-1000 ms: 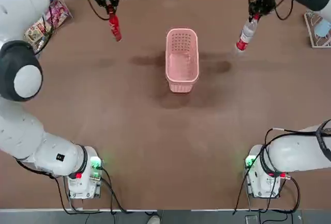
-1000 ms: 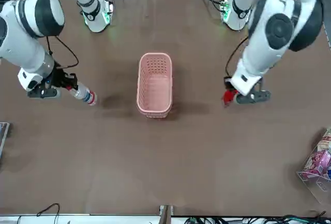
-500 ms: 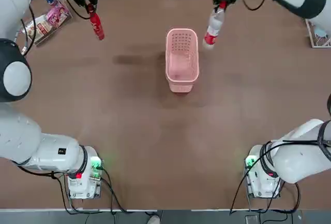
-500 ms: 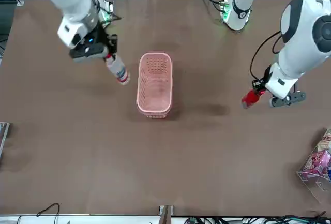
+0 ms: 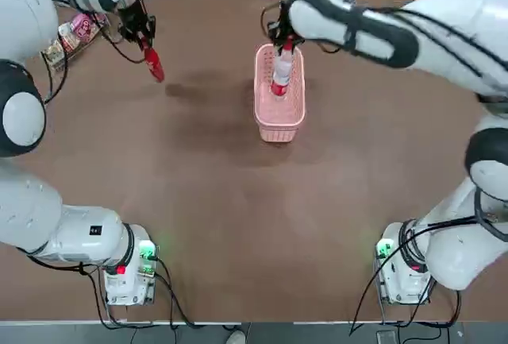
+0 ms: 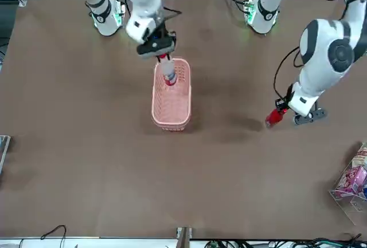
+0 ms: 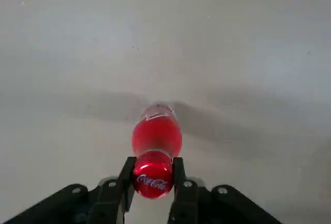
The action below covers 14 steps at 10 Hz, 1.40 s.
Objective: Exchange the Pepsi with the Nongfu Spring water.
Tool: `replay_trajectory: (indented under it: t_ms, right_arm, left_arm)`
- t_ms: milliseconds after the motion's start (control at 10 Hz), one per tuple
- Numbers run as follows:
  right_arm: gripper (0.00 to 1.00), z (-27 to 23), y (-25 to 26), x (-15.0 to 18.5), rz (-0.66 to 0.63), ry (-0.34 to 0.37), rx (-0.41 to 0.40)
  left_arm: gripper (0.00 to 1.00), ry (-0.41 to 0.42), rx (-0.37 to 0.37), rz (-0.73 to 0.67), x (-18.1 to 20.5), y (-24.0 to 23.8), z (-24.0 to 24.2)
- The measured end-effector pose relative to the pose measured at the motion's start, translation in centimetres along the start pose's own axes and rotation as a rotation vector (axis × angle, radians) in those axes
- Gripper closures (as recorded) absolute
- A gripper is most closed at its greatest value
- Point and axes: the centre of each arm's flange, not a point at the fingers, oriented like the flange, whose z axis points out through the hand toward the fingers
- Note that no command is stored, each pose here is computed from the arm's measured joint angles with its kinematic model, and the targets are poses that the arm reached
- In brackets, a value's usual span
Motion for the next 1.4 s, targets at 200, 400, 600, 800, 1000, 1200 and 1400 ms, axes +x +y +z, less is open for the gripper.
replay_trajectory:
  t_ms: [200, 400, 600, 800, 1000, 1200, 1400]
  right_arm:
    - [0.63, 5.0, -1.1, 1.1, -0.006, -0.012, -0.03]
    - [0.63, 8.6, -1.6, 1.7, -0.013, -0.017, -0.054]
    - [0.63, 11.5, -1.9, 2.1, -0.016, -0.021, -0.064]
    - [0.63, 12.8, -1.7, 2.5, -0.011, -0.024, -0.072]
    - [0.63, 12.9, -1.5, 2.6, -0.007, -0.024, -0.074]
    - [0.61, 12.8, -1.4, 2.7, 0.008, -0.024, -0.075]
    - [0.37, 12.5, -1.5, 2.9, 0.03, -0.017, -0.071]
  left_arm:
    - [0.68, 0.01, -0.004, -0.019, 0.1, -1.1, 0.9]
    - [0.68, 0.006, -0.005, -0.005, 0.1, -1.3, 1.2]
    - [0.68, -0.004, -0.01, 0.031, 0.1, -1.3, 2.0]
    - [0.68, -0.017, -0.008, 0.065, 0.2, -1.2, 3.0]
    - [0.68, -0.037, -0.006, 0.07, 0.3, -1.2, 4.4]
    - [0.66, -0.047, -0.005, 0.074, 0.4, -1.1, 5.2]
    - [0.39, -0.041, -0.007, 0.085, 0.5, -1.1, 4.9]
